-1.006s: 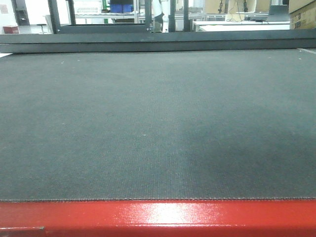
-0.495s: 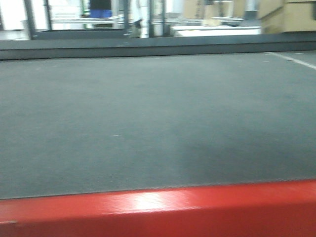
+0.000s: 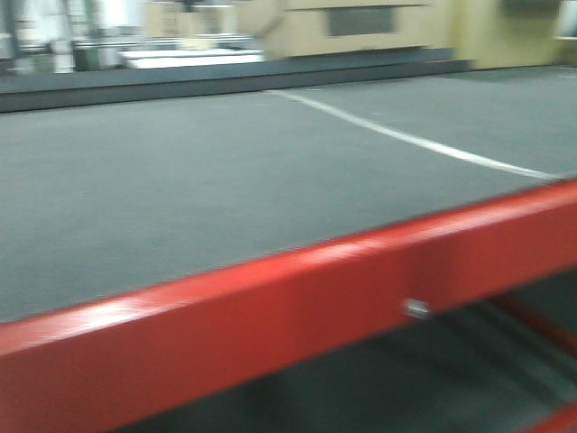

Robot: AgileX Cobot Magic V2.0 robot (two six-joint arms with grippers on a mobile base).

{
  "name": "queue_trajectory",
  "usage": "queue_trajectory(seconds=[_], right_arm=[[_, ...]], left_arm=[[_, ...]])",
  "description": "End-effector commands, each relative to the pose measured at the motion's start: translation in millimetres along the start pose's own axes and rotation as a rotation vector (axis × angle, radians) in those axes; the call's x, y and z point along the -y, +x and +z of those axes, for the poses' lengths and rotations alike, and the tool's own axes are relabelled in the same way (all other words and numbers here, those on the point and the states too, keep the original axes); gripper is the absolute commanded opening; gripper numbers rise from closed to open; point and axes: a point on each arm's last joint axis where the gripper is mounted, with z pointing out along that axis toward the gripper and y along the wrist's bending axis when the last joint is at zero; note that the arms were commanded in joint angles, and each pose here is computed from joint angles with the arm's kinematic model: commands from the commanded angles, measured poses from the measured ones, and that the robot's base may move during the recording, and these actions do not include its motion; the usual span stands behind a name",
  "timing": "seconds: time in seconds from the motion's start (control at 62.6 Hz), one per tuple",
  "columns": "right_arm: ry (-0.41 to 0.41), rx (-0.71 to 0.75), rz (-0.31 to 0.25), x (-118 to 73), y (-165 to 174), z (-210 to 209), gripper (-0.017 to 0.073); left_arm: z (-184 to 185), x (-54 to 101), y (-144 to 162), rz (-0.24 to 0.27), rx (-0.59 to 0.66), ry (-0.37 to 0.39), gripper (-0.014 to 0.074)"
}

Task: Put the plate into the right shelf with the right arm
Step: 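Drive the base away from the table toward the steel shelf rack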

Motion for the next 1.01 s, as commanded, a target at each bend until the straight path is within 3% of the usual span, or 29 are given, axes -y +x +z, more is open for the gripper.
queue_trajectory(seconds=[0.0,0.99], right_arm=[[-0.020,0.125,-0.016,-2.1,-18.0,-1.1,0.0054],[-0.020,0.127,-0.016,-2.1,-18.1,-1.2,0.0054]], left_arm=[[-0.8,-1.6,-5.3,-0.006,0.086,-0.018,-0.0047],[-0.8,-1.6,-5.3,-0.006,0.086,-0.018,-0.0047]])
